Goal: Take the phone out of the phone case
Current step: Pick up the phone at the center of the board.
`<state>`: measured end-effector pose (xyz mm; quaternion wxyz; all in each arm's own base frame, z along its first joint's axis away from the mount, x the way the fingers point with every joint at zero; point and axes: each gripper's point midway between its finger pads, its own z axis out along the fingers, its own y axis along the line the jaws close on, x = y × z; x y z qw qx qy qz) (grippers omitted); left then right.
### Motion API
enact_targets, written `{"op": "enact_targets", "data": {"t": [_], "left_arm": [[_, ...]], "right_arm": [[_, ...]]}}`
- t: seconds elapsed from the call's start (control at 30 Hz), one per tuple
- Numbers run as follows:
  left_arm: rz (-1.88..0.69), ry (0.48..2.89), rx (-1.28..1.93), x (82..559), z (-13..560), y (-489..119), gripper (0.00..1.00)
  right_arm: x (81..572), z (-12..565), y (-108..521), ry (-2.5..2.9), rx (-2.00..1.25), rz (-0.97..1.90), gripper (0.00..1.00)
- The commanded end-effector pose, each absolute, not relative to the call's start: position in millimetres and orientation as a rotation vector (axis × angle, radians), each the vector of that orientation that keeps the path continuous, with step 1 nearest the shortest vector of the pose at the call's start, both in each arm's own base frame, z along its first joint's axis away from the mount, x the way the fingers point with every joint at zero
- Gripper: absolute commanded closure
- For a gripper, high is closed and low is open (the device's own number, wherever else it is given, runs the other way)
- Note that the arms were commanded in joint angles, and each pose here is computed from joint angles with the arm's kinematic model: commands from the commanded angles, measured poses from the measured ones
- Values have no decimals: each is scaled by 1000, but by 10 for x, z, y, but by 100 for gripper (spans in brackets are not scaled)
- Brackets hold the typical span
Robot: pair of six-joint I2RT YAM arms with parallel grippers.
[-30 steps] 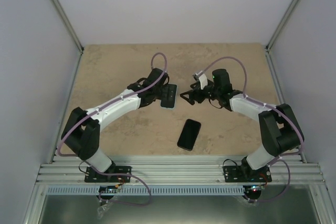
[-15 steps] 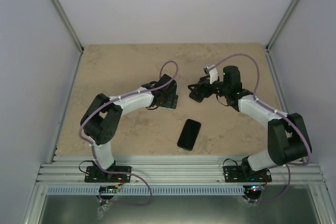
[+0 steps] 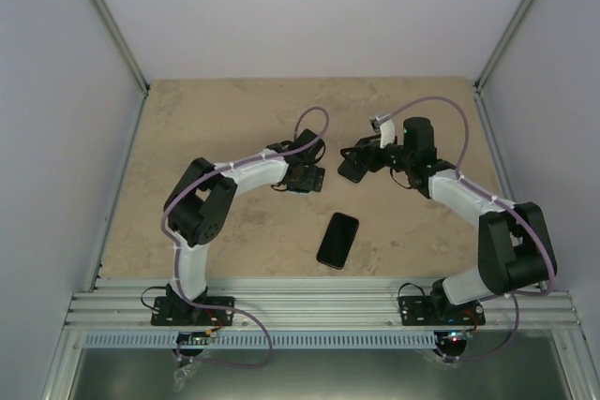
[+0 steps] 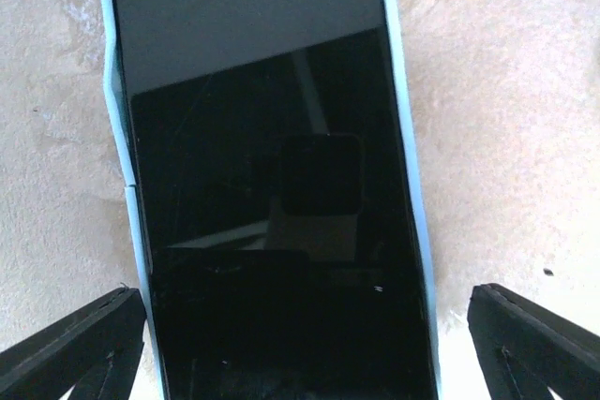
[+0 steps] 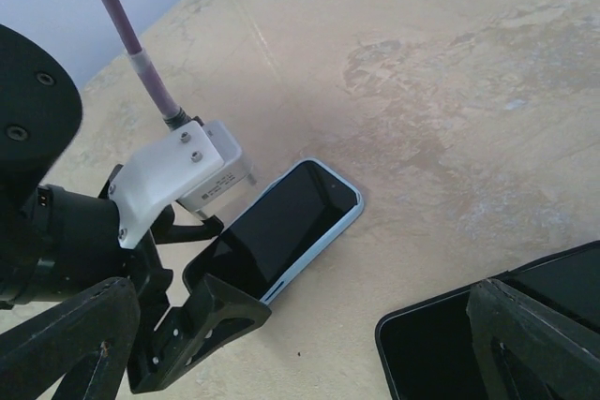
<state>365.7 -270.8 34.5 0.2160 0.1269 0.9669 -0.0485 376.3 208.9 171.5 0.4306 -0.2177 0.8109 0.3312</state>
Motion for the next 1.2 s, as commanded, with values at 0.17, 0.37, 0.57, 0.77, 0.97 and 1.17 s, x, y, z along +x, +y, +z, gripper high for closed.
{"op": "enact_targets", "data": {"t": [0.17,0.37,0.57,0.77,0.97,1.17], "left_arm": [[-2,2729,297,3705,157,-2629,7],[30,2739,290,3716,68,-2609,13],[52,2674,256,3843,255,-2597,40],[2,2572,198,3916,663,-2587,52],[-98,2490,173,3895,987,-2604,59],[-195,2449,198,3807,1207,-2691,62]], "right_arm": [[3795,1882,2035,1987,-493,840,2],[3803,1876,2020,1994,-476,856,2],[3795,1860,2051,2009,-452,922,2],[3839,1786,2106,2065,-362,1020,2],[3948,1688,2192,2134,-202,1163,2],[4052,1528,2367,2207,-114,1304,2]]}}
